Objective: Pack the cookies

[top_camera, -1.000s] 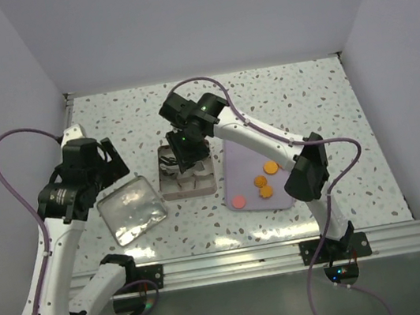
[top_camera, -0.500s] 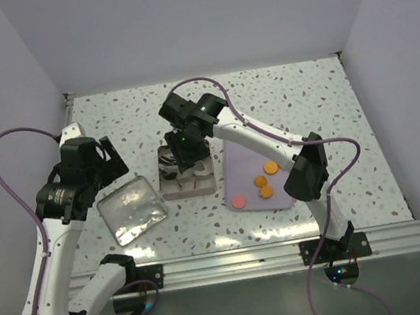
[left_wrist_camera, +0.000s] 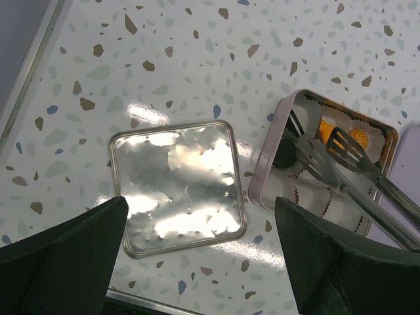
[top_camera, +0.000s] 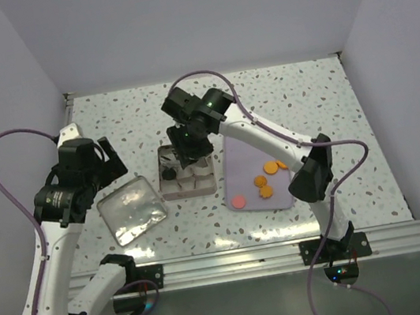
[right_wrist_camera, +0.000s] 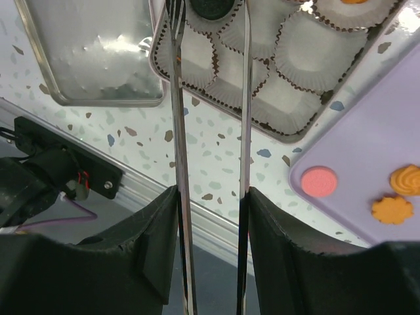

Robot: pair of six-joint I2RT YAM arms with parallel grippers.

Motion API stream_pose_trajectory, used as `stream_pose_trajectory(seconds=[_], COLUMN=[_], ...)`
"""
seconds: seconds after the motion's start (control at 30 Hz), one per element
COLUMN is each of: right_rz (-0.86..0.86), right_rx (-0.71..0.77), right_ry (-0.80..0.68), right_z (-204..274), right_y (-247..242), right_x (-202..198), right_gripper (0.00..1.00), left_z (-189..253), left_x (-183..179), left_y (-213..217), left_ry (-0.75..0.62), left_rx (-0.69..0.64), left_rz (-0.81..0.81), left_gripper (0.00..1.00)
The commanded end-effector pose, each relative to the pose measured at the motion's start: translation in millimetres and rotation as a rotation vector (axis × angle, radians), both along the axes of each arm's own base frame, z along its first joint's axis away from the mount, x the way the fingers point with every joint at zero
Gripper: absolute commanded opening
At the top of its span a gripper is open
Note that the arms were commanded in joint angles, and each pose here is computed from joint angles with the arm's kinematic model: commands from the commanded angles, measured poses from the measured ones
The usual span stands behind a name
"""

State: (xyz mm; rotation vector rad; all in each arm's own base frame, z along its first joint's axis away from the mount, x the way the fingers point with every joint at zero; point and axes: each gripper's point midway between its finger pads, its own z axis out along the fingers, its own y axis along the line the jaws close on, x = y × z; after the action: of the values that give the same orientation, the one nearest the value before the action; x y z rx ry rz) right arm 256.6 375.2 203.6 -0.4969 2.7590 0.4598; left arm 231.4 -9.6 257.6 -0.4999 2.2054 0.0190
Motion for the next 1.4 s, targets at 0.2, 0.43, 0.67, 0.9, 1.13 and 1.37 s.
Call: stream_pose_trajectory(seconds=[0.2,0.43,0.67,0.9,1.13,1.37], right_rz=[-0.132,-0.162,-0.147,-0.136,-0.11,-0.111], right_rx=[-0.039,-0.089,-0.114,-0.103,-0.127,-0.199], right_ry=[-0.178,-0.08,0.016,0.027,0.034,0.03], right_z=[64.6,9.5,-26.4,-27.0,-29.8,-38.7], right_y=[-108.0,-154.7,-168.6,-158.2,-146.6,-151.8], right_x=[-32.3,-79.1,-110.1,-113.1,-120.9,-130.2], right_gripper=[0.48,0.47,0.46,0.46,0.47,0.47], left_z=[4.5,-6.5,-12.4,-14.7,-15.2,-20.1], left_x=[-2.1,-0.7,3.7,4.6,1.5,-6.4], left_y=[2.0,-5.4,-10.1,-12.1,-8.8,-3.3], left_ry=[-0.022,-0.006,0.013,0.019,0.018,0.023], left_rx=[0.014,-0.016,-0.03,-0.032,-0.017,0.002], left_rz=[-0.007,-0.029,-0.04,-0.051,-0.049,-0.037], left_gripper=[1.0,1.0,1.0,1.0,1.0,1.0])
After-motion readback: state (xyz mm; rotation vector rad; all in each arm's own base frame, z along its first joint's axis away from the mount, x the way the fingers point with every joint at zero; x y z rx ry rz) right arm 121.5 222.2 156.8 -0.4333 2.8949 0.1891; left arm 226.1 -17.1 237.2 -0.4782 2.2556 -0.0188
